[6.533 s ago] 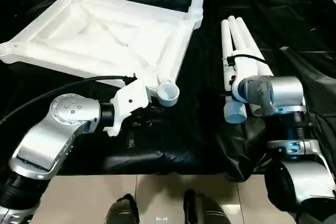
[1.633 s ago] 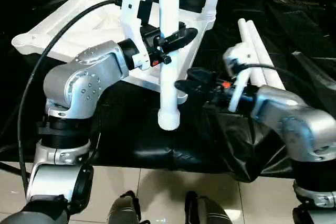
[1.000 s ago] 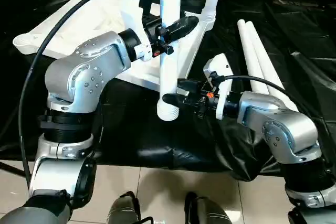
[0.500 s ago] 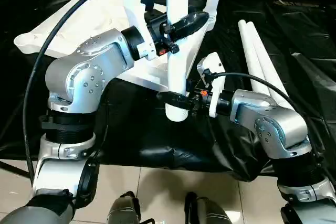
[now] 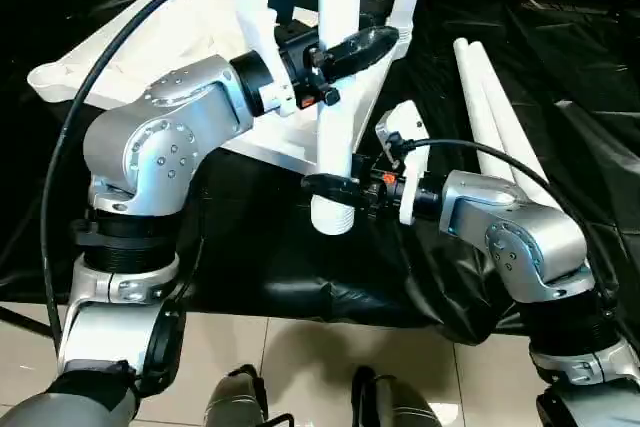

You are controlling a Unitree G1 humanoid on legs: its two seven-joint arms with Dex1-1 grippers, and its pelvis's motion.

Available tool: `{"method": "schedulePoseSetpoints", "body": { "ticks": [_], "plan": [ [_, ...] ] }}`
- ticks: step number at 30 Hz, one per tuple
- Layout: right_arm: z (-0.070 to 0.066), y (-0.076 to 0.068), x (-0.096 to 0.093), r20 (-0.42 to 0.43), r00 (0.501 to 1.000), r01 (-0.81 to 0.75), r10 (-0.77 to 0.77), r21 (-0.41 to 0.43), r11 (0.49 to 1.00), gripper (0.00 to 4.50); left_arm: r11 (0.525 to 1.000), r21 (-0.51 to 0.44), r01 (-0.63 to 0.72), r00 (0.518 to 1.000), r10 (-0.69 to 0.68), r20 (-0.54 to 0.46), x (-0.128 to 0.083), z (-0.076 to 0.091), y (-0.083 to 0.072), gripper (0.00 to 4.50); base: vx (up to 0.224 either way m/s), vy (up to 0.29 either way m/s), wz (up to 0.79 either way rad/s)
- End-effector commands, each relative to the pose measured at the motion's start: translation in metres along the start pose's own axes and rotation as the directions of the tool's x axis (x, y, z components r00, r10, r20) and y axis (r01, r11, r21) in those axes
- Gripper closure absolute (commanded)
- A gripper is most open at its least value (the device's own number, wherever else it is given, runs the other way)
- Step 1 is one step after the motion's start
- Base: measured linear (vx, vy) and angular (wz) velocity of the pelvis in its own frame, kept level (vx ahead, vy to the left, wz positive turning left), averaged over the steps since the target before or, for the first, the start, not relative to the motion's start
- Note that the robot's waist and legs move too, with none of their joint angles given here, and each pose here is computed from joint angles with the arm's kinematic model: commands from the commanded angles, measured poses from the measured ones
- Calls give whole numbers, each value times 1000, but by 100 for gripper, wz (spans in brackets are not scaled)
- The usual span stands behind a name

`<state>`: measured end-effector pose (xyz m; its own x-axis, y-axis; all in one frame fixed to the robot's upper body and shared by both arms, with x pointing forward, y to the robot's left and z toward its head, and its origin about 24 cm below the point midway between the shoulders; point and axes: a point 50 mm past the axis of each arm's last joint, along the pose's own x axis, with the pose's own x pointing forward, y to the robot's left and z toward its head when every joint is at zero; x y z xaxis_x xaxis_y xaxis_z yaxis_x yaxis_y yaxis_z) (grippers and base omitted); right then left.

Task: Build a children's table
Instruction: Pick table leg

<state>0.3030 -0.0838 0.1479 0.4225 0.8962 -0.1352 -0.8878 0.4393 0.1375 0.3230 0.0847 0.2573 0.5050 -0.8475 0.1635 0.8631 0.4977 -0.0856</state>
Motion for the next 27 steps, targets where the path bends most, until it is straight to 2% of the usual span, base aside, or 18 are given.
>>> {"method": "schedulePoseSetpoints", "body": {
  "ticks": [1, 17, 19, 27],
  "plan": [
    [3, -1, -1, 5, 1000, -2, 2, -10, 1000, 262, 999, 20, 43, 999, -43, 16, 1, 6, -8, 276, 0, 0, 0],
    [5, -1, -1, 24, 1000, -10, 11, -45, 999, 264, 996, 19, 84, 996, -85, 11, 1, 6, -13, 276, 0, 0, 0],
    [5, 0, -1, 23, 1000, -18, 19, -46, 999, 194, 995, 24, 99, 995, -99, 3, 1, 5, -15, 276, 0, 0, 0],
    [7, 2, -2, 16, 999, -36, 38, -71, 997, 186, 992, 26, 122, 992, -122, -17, -1, 3, -17, 276, 0, 0, 0]
  ]
}}
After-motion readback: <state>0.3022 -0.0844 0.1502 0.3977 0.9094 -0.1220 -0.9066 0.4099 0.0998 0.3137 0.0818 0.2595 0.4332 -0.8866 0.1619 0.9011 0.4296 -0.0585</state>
